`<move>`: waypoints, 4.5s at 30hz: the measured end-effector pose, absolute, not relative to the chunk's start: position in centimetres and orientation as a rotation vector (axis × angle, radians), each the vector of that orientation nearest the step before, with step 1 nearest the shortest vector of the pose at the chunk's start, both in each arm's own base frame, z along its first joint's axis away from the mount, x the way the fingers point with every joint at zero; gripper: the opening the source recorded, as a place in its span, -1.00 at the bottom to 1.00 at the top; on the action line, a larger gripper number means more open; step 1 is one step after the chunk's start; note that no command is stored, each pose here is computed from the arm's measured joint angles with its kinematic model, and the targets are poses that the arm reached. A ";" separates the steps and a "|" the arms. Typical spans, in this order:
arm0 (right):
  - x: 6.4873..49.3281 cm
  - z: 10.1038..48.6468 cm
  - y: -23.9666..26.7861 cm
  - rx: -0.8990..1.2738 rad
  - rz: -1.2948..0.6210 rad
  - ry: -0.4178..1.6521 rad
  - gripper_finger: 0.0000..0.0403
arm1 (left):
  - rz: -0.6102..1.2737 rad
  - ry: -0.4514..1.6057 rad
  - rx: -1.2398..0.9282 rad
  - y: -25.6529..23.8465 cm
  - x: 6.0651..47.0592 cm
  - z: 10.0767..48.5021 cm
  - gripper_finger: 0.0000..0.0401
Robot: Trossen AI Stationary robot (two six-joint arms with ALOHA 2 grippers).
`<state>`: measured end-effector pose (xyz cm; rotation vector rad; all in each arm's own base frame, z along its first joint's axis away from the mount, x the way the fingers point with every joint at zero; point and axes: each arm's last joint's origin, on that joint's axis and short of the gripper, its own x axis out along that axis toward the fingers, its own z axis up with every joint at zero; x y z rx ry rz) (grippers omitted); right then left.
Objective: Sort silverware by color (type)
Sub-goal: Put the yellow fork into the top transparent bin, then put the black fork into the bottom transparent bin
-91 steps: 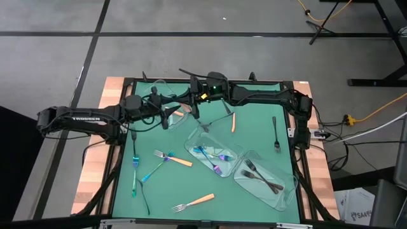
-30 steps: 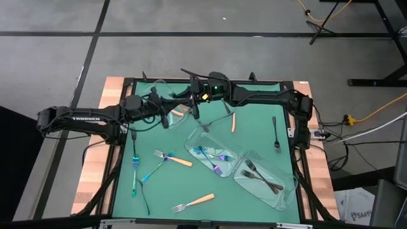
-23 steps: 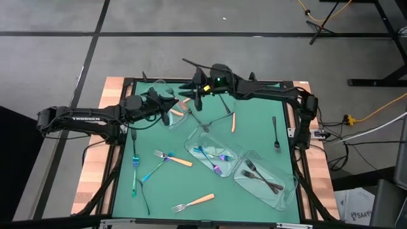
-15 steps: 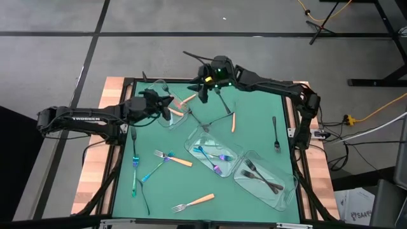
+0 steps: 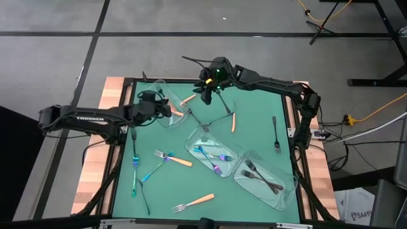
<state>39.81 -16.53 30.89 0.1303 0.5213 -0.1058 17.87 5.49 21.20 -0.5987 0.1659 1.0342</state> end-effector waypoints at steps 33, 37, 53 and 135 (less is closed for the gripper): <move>39.8 30.8 -16.5 0.131 -0.106 0.523 -0.36 | 1.209 0.257 -0.886 7.6 18.8 16.0 -0.66; 39.8 30.8 -16.5 0.131 -0.106 0.523 -0.36 | 1.209 0.257 -0.886 7.6 18.8 16.0 -0.62; 39.5 30.3 -16.5 0.148 -0.127 0.590 -0.36 | 1.177 0.265 -0.839 7.5 18.7 16.5 -0.63; 36.5 14.5 -24.2 0.441 -0.556 1.278 -0.36 | 0.852 0.316 -0.473 4.2 18.1 20.2 -0.63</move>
